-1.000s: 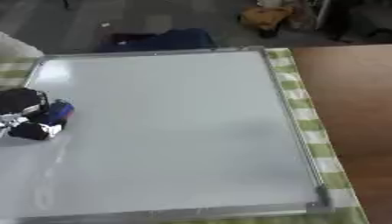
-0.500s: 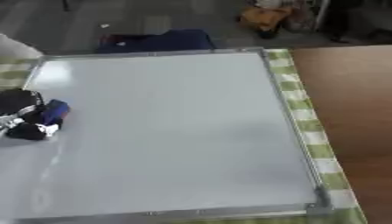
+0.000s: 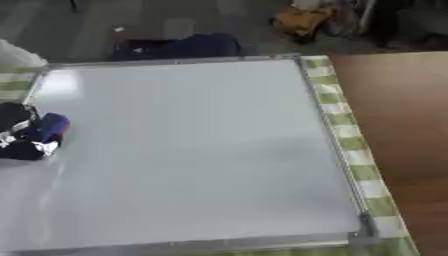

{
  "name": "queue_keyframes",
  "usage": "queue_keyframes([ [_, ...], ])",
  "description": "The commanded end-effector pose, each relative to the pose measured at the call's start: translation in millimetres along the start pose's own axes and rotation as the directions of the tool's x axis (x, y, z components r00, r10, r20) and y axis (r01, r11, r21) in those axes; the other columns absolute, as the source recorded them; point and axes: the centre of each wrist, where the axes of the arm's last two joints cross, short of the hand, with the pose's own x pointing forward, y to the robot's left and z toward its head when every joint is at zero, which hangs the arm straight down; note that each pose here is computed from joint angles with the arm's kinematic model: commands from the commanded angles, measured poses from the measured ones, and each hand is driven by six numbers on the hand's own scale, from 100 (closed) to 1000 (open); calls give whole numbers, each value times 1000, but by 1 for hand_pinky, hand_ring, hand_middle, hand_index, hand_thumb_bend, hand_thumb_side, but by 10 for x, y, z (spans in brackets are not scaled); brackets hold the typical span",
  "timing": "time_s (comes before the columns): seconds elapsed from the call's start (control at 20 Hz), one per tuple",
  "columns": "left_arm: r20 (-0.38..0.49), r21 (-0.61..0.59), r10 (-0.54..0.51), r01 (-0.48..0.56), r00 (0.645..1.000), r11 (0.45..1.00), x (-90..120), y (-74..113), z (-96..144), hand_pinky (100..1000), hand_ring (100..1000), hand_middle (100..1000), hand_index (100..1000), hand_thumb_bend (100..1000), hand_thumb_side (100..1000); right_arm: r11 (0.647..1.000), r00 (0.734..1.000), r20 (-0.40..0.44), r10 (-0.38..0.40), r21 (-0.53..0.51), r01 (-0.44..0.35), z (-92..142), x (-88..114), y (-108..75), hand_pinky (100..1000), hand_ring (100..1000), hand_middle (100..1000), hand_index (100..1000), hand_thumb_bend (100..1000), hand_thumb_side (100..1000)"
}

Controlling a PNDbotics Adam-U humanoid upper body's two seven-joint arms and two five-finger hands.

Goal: Wipe the whiteboard clean with a brush.

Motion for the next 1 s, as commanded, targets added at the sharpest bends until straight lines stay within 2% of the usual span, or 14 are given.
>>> queue_keyframes([
  [0.05,-41,7,-13,13,999,1000,-167,62,92,600,355,160,158,100,702,1000,999,27,21,16,-21,-60,73,-28,774,640,487,571,250,987],
  [0.4,7,8,-11,11,1000,1000,-105,69,54,591,347,152,159,100,702,1000,999,27,19,13,-19,-59,72,-26,774,639,487,571,250,985],
  [1.0,233,-16,-12,16,972,1000,175,254,-109,579,339,144,160,100,700,1000,999,27,16,8,-16,-67,73,-21,774,640,487,571,246,982],
])
